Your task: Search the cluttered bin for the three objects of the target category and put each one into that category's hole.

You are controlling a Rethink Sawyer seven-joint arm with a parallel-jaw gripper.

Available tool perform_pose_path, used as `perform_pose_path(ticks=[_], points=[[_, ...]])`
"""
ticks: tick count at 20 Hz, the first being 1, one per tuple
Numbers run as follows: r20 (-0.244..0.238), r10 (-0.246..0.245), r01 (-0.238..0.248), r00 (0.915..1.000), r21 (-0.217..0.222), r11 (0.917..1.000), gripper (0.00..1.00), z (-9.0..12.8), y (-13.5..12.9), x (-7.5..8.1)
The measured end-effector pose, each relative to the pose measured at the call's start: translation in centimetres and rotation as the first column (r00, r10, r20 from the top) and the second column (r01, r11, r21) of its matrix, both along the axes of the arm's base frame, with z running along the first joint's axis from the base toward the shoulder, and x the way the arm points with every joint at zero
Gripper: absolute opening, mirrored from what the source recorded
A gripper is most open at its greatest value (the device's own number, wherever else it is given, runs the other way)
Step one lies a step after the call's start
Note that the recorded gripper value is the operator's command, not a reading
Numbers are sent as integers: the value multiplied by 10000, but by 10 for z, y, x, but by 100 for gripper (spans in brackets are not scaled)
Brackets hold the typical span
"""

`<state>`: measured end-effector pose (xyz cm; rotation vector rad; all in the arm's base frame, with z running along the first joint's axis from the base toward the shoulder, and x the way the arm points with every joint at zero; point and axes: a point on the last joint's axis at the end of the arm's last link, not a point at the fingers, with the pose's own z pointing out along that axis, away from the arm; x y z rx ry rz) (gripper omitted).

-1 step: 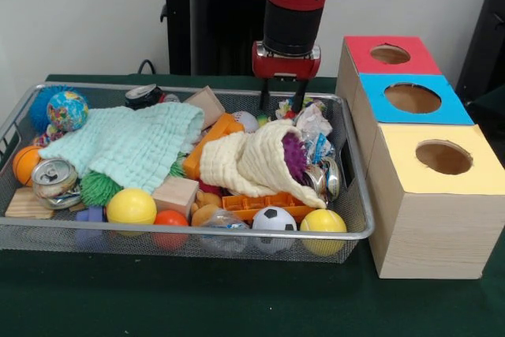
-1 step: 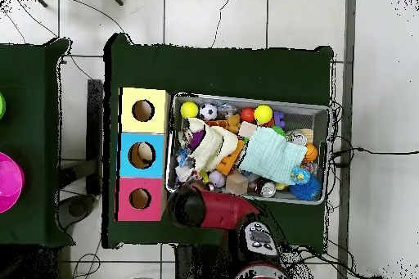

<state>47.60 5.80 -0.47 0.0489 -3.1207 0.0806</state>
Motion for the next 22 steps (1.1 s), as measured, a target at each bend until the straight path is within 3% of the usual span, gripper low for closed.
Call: perform_pose_path(ticks=[1, 2, 17, 22], points=[[4, -35, 35, 10000, 35, 10000, 100, 0, 0, 1], [8, -94, 94, 10000, 115, 9999, 0, -1, 1, 2], [82, -46, 42, 10000, 455, 9990, 0, 0, 17, 7], [408, -1, -19, 9992, 492, 9988, 0, 20, 21, 14]])
